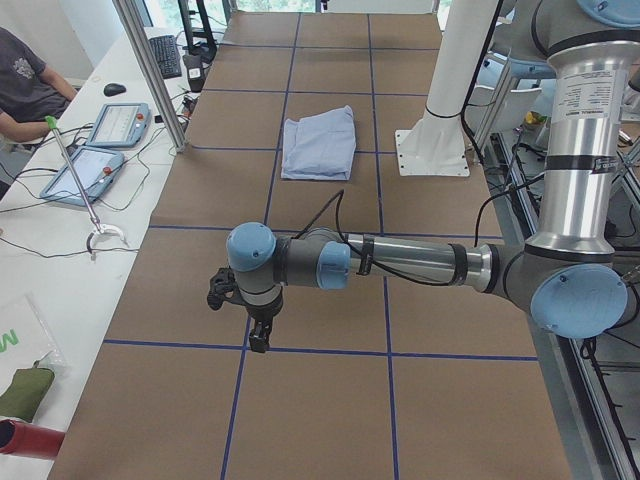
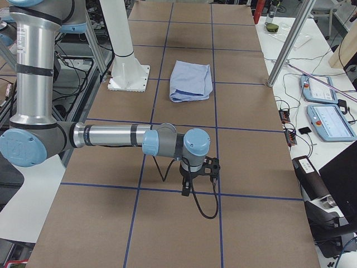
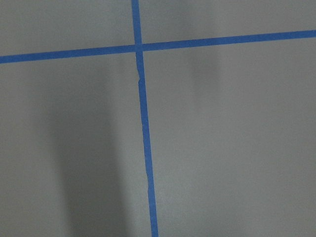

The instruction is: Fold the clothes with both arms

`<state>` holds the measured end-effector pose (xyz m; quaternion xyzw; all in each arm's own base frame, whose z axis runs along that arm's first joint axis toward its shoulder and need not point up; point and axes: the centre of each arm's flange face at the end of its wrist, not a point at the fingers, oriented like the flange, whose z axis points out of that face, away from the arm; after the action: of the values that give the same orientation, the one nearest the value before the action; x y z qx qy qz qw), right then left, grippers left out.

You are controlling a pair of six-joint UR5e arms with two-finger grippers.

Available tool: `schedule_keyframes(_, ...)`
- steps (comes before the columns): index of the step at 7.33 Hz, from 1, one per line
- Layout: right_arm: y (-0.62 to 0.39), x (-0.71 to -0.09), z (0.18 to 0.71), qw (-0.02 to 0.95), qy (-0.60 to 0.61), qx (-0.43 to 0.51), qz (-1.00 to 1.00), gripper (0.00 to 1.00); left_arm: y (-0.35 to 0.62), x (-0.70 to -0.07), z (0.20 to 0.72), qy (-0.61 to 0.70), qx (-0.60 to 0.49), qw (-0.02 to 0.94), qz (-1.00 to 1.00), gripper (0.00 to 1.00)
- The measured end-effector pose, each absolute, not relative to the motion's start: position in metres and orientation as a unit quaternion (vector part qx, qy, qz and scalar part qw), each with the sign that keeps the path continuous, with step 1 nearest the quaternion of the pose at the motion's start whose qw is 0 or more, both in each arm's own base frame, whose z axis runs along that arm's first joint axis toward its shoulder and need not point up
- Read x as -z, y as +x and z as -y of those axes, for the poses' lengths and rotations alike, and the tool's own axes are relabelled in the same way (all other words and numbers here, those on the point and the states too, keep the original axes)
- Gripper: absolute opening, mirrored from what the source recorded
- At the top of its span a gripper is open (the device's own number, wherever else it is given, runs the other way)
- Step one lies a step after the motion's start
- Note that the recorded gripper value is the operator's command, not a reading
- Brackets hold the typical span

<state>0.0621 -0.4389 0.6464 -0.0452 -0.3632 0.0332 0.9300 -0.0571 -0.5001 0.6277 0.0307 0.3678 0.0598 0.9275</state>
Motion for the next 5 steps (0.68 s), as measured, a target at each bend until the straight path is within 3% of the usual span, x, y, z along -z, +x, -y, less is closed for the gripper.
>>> schedule_keyframes(5, 0.062, -0.646, 0.439, 0.930, -0.045, -0.034, 0.364, 1.00, -0.055, -0.658, 0.485, -0.005, -0.046, 0.925, -0.377, 1.00)
